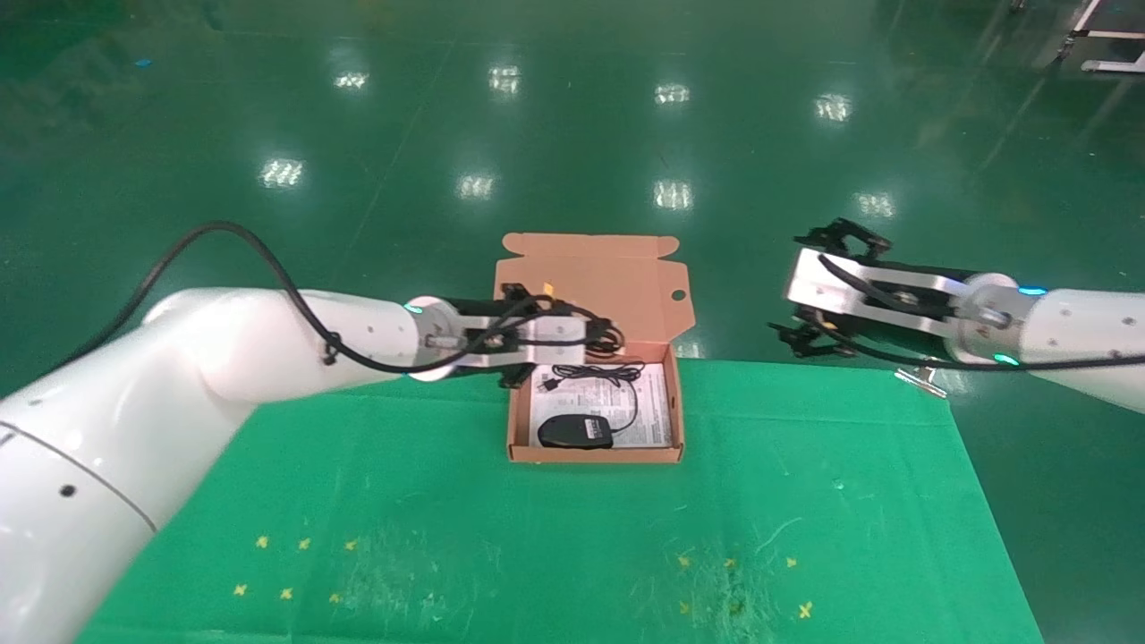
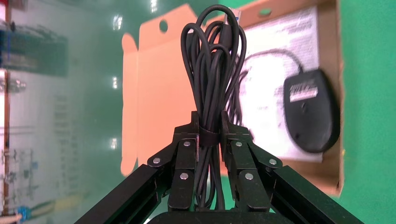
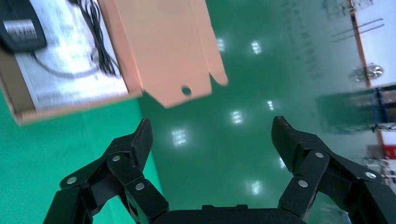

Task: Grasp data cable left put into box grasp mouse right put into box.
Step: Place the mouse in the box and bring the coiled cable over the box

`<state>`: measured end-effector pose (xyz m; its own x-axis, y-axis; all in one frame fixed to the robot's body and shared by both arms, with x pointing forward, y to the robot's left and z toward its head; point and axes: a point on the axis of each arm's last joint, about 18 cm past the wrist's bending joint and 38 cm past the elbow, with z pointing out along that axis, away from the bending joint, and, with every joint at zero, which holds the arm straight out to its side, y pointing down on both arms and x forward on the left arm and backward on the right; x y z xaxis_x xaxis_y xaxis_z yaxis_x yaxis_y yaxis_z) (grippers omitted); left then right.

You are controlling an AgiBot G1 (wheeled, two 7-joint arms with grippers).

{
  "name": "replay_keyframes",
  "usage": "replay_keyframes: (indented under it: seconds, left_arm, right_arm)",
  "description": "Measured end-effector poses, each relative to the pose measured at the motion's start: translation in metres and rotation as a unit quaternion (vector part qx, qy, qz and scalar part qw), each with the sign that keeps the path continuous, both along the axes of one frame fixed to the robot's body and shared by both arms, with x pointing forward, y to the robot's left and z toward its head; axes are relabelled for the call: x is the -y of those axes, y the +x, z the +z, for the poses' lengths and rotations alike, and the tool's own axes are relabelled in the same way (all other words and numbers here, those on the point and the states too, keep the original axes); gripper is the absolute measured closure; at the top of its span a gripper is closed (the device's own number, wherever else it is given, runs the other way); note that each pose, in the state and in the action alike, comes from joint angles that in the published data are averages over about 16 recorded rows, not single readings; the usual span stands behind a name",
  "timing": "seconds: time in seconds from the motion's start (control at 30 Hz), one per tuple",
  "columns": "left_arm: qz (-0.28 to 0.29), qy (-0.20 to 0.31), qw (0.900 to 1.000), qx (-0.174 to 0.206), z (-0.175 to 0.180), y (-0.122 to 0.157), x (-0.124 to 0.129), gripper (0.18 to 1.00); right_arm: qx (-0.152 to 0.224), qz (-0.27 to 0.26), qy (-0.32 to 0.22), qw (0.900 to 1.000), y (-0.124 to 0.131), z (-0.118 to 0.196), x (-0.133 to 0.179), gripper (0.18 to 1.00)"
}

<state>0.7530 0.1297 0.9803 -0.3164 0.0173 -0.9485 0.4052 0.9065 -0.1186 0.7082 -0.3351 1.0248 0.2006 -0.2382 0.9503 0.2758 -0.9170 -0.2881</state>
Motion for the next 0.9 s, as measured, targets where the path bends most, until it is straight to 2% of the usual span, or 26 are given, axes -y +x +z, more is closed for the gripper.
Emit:
replay_keyframes:
  seconds: [0.33, 0.9]
  left_arm:
    - [-0.031, 0.006, 0.9995, 0.004, -0.021, -0.001, 0.024, 0.923]
    - [-0.045, 0.013, 0.9989, 0.005, -0.037, -0.003, 0.038, 0.921]
  right_arm:
    - [0.003, -0.02, -0.025, 0.999, -0.019, 0.002, 0.013, 0.19]
    - [0.004, -0.032, -0.028, 0.999, -0.027, 0.001, 0.009, 0.178]
